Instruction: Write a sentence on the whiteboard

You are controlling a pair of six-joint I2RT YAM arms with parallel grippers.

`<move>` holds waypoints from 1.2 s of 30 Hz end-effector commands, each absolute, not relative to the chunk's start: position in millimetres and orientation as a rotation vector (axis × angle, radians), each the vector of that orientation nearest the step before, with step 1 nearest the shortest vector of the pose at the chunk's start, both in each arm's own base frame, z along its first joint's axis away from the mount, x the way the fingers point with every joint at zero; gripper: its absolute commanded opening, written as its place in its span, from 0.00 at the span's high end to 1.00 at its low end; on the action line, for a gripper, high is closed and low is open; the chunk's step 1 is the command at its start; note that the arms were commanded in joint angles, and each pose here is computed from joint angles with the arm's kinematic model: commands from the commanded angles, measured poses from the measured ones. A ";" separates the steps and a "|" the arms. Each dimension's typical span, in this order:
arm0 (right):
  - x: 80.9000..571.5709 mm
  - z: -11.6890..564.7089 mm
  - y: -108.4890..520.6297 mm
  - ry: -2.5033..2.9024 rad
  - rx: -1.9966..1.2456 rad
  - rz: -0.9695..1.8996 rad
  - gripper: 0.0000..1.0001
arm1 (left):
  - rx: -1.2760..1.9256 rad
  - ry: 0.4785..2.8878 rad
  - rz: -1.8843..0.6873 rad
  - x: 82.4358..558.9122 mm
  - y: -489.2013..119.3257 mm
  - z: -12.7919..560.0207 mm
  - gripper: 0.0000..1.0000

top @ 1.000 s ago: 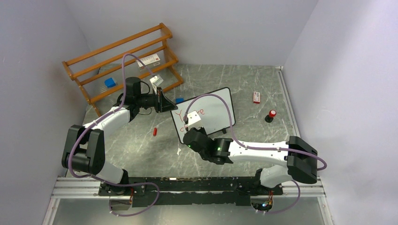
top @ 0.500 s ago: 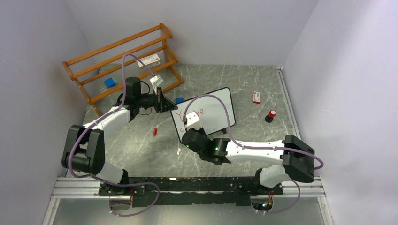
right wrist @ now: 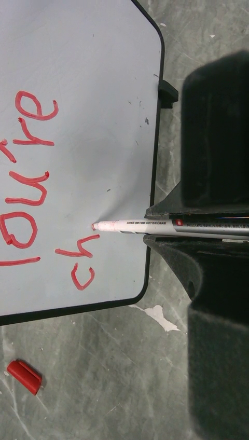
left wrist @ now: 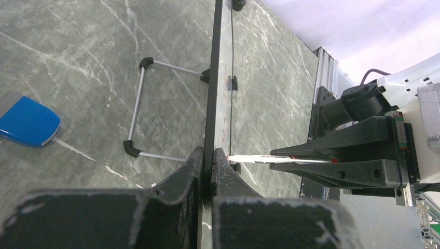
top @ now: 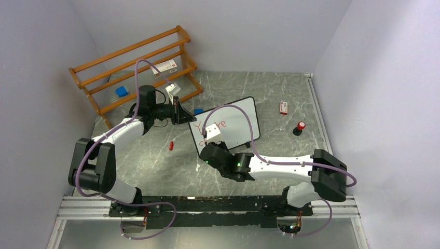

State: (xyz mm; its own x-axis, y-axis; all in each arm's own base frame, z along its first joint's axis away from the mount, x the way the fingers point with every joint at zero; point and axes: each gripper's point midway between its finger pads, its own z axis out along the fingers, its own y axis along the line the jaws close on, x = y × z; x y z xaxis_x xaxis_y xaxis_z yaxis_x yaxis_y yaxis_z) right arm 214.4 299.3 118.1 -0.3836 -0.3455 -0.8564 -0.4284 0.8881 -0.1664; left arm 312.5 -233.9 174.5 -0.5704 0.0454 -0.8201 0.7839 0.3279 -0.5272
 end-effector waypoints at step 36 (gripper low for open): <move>231.1 142.6 307.2 1.930 -0.526 0.125 1.00 | 0.712 2.008 -1.257 307.6 -233.6 132.7 0.95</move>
